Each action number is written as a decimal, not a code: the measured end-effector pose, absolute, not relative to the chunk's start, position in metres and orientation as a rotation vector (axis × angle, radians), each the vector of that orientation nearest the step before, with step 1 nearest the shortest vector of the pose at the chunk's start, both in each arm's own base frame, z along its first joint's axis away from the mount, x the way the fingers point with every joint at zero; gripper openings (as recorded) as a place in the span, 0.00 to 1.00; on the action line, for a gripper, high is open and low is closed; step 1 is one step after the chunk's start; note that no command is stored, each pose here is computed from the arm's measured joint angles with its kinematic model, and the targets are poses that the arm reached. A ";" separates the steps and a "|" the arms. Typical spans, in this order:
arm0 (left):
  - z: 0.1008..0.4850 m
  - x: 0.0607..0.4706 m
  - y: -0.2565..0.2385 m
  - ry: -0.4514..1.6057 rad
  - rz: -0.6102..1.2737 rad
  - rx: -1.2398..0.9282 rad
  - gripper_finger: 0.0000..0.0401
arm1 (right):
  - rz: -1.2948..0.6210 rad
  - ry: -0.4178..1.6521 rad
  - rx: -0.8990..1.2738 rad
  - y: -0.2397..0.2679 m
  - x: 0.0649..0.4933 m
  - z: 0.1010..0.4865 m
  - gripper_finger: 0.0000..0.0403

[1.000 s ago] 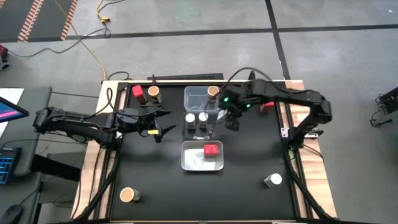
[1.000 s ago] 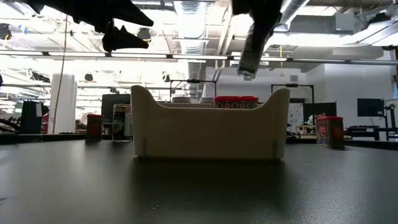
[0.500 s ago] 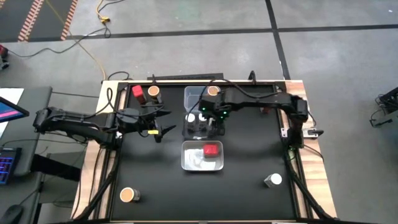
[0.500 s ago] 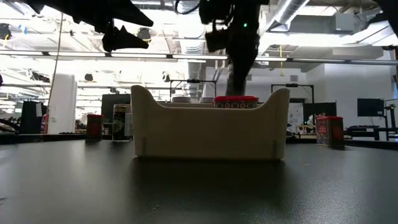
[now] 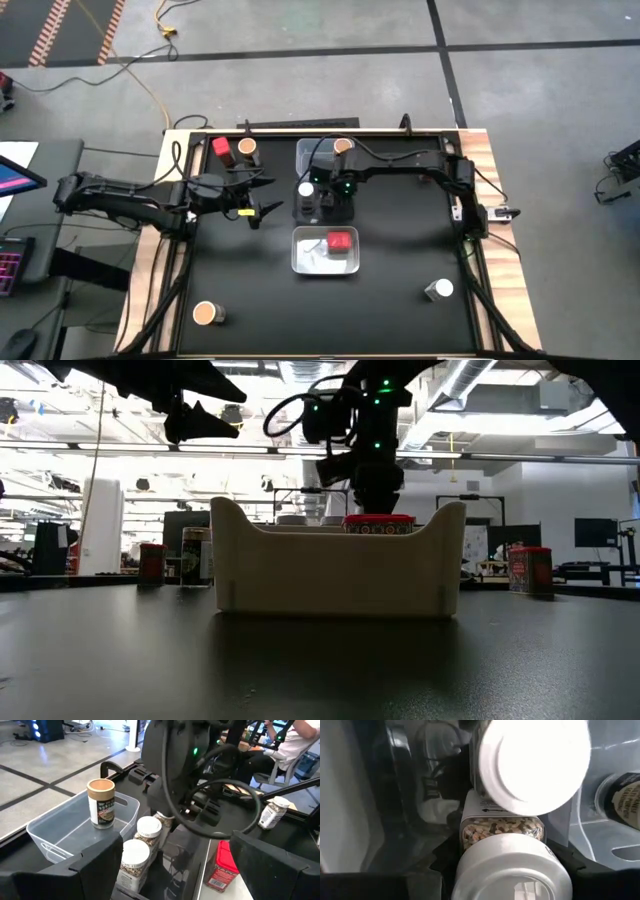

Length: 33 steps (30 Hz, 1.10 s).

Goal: Sort spices by type
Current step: Put the top white seasoning bottle into the black transparent bin aligned with the other white seasoning bottles

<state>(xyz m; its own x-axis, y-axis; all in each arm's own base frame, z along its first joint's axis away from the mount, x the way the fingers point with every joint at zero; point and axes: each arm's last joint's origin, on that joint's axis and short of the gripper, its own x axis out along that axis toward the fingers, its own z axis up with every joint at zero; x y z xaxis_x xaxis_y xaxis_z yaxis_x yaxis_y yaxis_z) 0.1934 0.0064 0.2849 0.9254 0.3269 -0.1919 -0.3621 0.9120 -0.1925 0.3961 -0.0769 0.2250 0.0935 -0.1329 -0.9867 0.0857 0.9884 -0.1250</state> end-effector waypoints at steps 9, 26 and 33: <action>0.285 0.193 0.006 0.157 0.356 -0.228 0.88 | -0.157 1.404 -0.083 -0.085 0.402 0.224 0.55; 0.285 0.193 0.006 0.158 0.356 -0.228 0.88 | -0.114 1.439 -0.118 -0.084 0.400 0.223 0.59; 0.285 0.193 0.006 0.157 0.356 -0.229 0.88 | -0.109 1.436 -0.095 -0.089 0.399 0.223 0.60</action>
